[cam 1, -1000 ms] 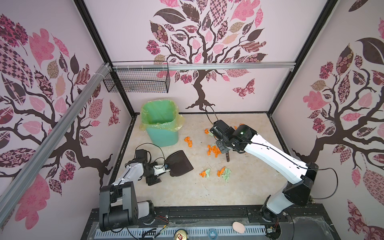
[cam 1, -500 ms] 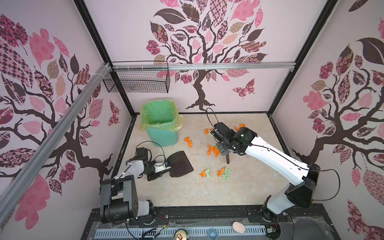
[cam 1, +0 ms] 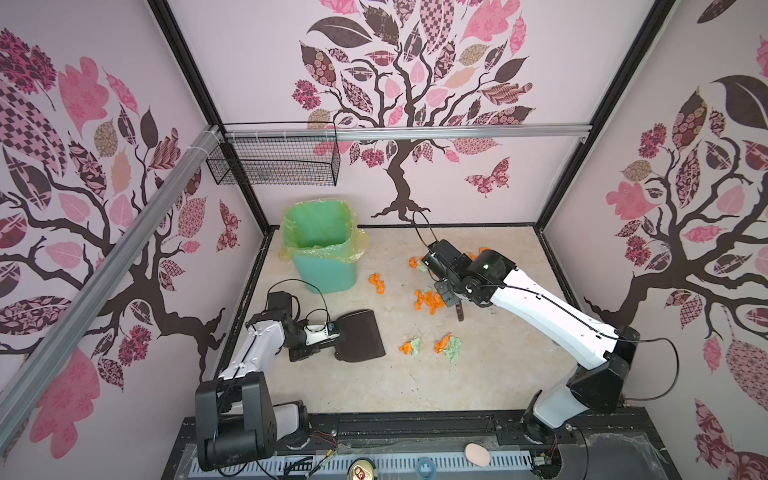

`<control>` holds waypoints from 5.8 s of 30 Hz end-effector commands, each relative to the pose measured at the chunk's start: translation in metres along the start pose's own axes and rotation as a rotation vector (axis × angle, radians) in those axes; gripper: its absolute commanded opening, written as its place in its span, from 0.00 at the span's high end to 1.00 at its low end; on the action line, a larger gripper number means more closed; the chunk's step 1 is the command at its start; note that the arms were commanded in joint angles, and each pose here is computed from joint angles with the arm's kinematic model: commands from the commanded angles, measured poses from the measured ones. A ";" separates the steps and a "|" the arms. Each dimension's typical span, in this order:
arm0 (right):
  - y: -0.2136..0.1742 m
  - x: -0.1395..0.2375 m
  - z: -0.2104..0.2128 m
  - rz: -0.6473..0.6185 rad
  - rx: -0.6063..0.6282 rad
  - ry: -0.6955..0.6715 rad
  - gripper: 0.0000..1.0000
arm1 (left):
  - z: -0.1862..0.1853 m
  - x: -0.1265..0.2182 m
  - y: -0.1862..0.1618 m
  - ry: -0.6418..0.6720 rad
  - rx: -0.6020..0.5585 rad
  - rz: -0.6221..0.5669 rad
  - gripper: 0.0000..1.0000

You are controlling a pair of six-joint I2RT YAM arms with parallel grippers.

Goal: Sweep away the paper scraps from the table
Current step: 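Sweep scraps with the brush toward the dustpan while left gripper holds it, then sweep more scraps with the right gripper's brush into the held dustpan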

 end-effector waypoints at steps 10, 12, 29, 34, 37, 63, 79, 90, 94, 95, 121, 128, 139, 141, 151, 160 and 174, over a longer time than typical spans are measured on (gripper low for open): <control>0.060 -0.069 -0.012 0.152 0.215 -0.120 0.98 | 0.018 0.016 0.017 -0.099 -0.012 0.119 0.79; 0.061 -0.070 -0.010 0.154 0.215 -0.116 0.99 | 0.020 0.011 0.023 -0.097 -0.031 0.128 0.80; 0.050 -0.079 0.073 0.190 0.339 0.076 0.99 | 0.040 -0.012 0.053 -0.039 -0.049 0.183 0.81; 0.038 -0.076 0.094 0.217 0.381 0.120 1.00 | 0.040 -0.009 0.055 -0.036 -0.051 0.177 0.81; 0.031 -0.061 0.106 0.214 0.403 0.154 1.00 | 0.039 -0.009 0.055 -0.038 -0.048 0.175 0.81; 0.133 -0.117 0.041 -0.272 0.683 -0.576 1.00 | 0.029 -0.014 0.052 -0.066 -0.018 0.159 0.82; 0.125 -0.178 0.081 -0.279 1.006 -0.153 1.00 | 0.024 -0.017 0.049 -0.085 0.000 0.137 0.82; 0.070 -0.180 0.079 -0.150 1.074 0.012 1.00 | 0.024 -0.020 0.047 -0.094 0.009 0.133 0.82; 0.057 -0.160 0.075 -0.171 1.025 0.060 1.00 | 0.023 -0.018 0.048 -0.090 0.007 0.130 0.82; 0.053 -0.154 0.075 -0.178 1.019 0.071 1.00 | 0.023 -0.018 0.048 -0.088 0.007 0.130 0.82; 0.014 0.021 0.123 -0.185 0.867 -0.068 1.00 | 0.024 -0.021 0.047 -0.106 0.022 0.140 0.83; 0.017 0.015 0.086 0.018 0.488 -0.105 1.00 | 0.027 -0.024 0.047 -0.119 0.012 0.136 0.83; -0.030 -0.036 0.122 0.277 0.235 0.004 1.00 | 0.030 -0.026 0.049 -0.128 0.014 0.120 0.83; -0.027 -0.036 0.132 0.269 0.233 0.034 1.00 | 0.030 -0.026 0.050 -0.125 0.012 0.118 0.83; -0.008 -0.025 0.175 0.223 0.218 0.182 1.00 | 0.028 -0.023 0.051 -0.123 0.017 0.102 0.83; 0.007 -0.007 0.196 0.157 0.186 0.331 1.00 | 0.025 -0.023 0.051 -0.125 0.018 0.099 0.83; 0.023 0.019 0.187 0.075 0.142 0.359 1.00 | 0.027 -0.020 0.053 -0.118 0.018 0.091 0.86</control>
Point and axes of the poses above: each gripper's point midway between its finger pads, its own x axis back along the fingers, its own z axis along the line the jaws close on, y = z × x, the point moved 8 cm from there along x, back along the fingers, and after that the axes turned 7 degrees about -x, right-handed, at the moved point
